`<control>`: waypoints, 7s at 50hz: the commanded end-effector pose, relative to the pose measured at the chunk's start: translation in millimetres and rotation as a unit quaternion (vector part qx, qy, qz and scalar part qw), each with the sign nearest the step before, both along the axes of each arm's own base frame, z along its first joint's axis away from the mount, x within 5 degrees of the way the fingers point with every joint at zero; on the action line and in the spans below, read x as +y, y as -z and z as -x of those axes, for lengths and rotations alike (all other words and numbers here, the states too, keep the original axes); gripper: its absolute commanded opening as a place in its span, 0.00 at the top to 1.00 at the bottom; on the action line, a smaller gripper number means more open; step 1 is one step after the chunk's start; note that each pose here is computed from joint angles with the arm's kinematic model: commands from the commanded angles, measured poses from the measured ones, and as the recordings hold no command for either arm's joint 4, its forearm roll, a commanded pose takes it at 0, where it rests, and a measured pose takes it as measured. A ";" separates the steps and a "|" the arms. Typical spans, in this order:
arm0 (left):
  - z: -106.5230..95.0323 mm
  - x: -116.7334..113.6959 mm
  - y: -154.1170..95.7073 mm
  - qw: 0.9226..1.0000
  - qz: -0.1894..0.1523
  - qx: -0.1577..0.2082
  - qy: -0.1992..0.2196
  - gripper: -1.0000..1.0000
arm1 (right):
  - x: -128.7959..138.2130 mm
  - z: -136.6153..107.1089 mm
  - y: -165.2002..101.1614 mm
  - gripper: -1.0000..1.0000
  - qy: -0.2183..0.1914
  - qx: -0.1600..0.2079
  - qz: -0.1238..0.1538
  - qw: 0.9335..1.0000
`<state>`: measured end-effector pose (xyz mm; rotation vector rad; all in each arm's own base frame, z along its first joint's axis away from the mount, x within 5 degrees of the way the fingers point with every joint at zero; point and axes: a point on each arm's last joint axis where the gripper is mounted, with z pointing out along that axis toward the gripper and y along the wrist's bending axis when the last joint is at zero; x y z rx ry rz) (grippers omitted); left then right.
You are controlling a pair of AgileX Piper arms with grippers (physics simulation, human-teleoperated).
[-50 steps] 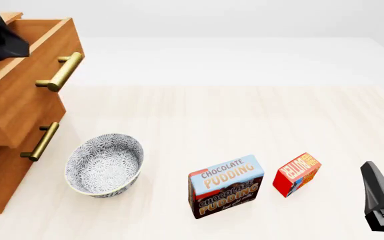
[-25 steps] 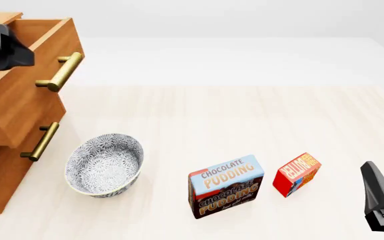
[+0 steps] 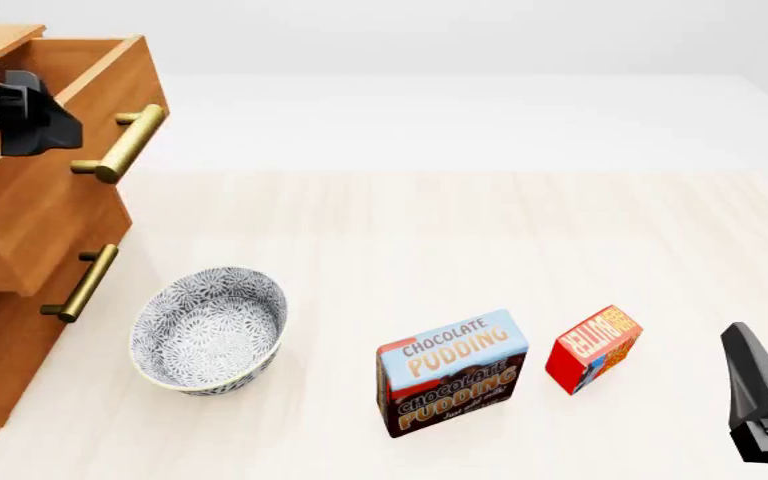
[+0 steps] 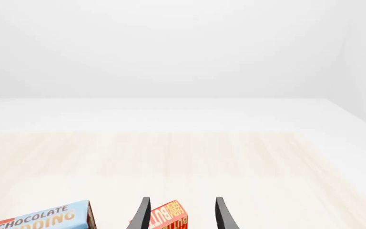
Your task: Put the butter at the back in the top drawer of the cabinet and close it.
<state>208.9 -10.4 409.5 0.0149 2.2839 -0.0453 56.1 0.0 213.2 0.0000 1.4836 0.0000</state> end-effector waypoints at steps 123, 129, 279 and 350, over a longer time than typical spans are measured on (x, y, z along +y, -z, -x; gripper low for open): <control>-20.1 -5.1 48.6 0.998 -0.021 0.053 0.026 0.00 | 0.0 0.0 0.0 0.00 0.000 0.000 0.000 1.000; -21.1 -6.3 50.7 0.998 -0.023 0.055 0.030 0.00 | 0.0 0.0 0.0 0.00 0.000 0.000 0.000 1.000; -51.8 -106.9 125.4 0.975 -0.033 0.106 0.192 0.00 | 0.0 0.0 0.0 0.00 0.000 0.000 0.000 1.000; -8.6 -76.2 18.5 0.977 -0.053 0.011 0.208 0.00 | 0.0 0.0 0.0 0.00 0.000 0.000 0.000 1.000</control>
